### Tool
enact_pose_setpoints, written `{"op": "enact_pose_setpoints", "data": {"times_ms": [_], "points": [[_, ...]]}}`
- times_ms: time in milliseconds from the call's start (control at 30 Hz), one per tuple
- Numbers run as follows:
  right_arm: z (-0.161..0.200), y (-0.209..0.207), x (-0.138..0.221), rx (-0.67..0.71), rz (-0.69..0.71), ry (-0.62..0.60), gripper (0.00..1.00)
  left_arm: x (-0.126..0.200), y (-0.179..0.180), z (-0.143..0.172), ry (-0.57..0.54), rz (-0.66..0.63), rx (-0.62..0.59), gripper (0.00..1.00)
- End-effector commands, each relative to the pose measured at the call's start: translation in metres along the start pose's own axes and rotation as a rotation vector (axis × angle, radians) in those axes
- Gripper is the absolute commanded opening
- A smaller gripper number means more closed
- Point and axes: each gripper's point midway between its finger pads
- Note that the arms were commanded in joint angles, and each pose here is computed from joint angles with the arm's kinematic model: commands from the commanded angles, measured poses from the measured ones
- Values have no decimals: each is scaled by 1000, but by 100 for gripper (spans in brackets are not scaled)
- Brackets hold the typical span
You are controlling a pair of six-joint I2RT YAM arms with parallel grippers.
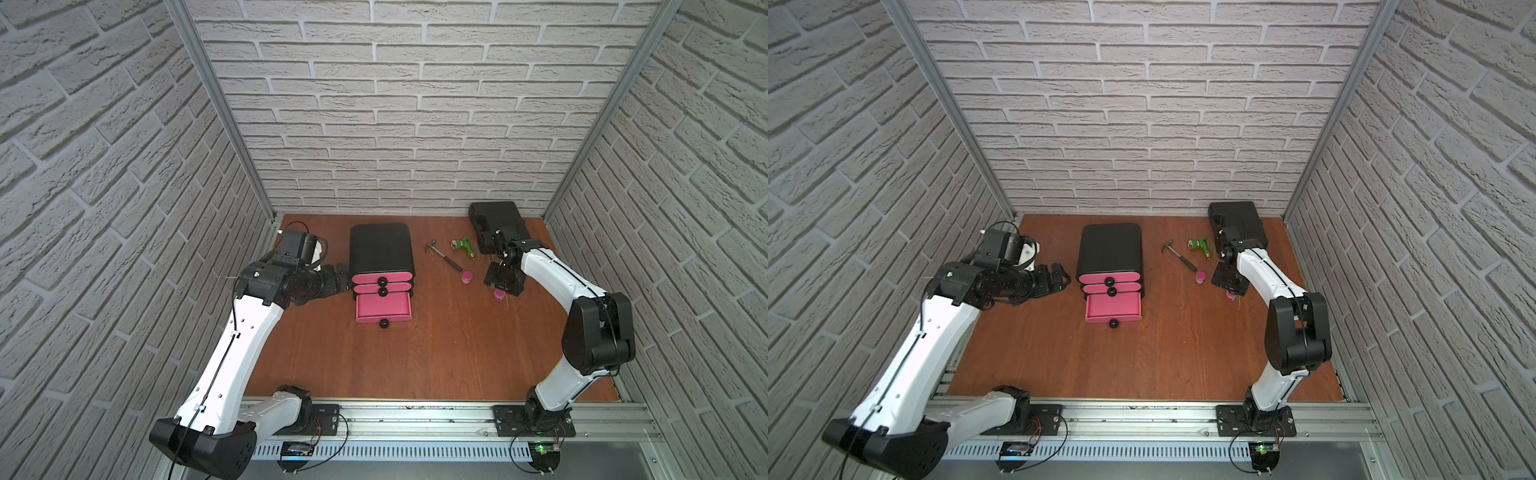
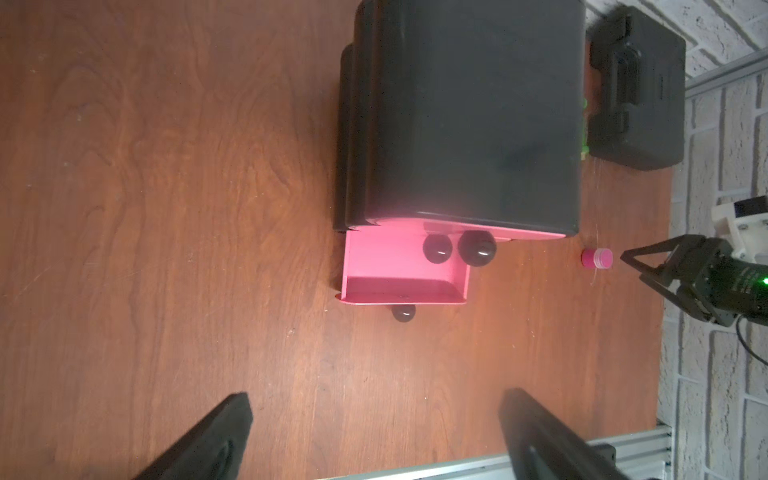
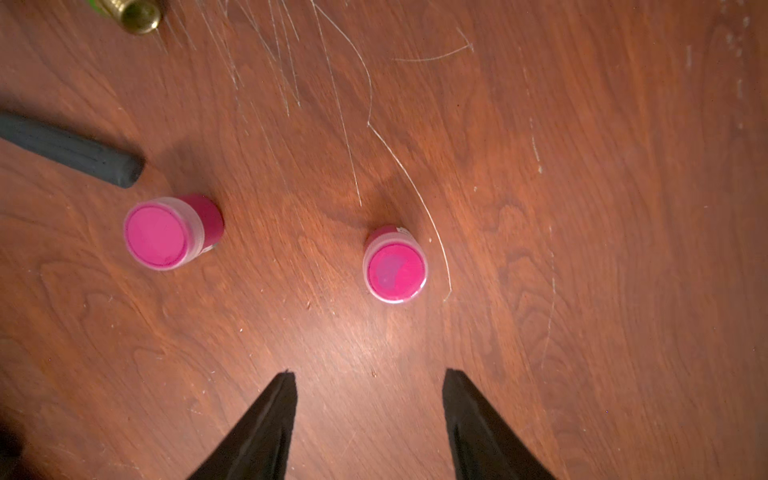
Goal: Put the paint cans in the drawer according to color
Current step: Pick up the paint can at the center of the board.
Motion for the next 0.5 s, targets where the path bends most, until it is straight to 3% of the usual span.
{"op": "enact_pose_setpoints", "data": {"times_ms": [0, 467], "points": [[-18, 3, -1, -1, -42, -22, 66, 7, 16, -7, -66, -70, 21, 98], [-16, -2, -43, -35, -45, 75, 66, 7, 26, -9, -87, -118, 50, 99]]}}
Point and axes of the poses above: each gripper's point midway between its finger pads, its own x axis back along the fingers, its own y axis along the line the jaws close on, z = x × y, and after that the axes turned 13 degrees about x, right-handed
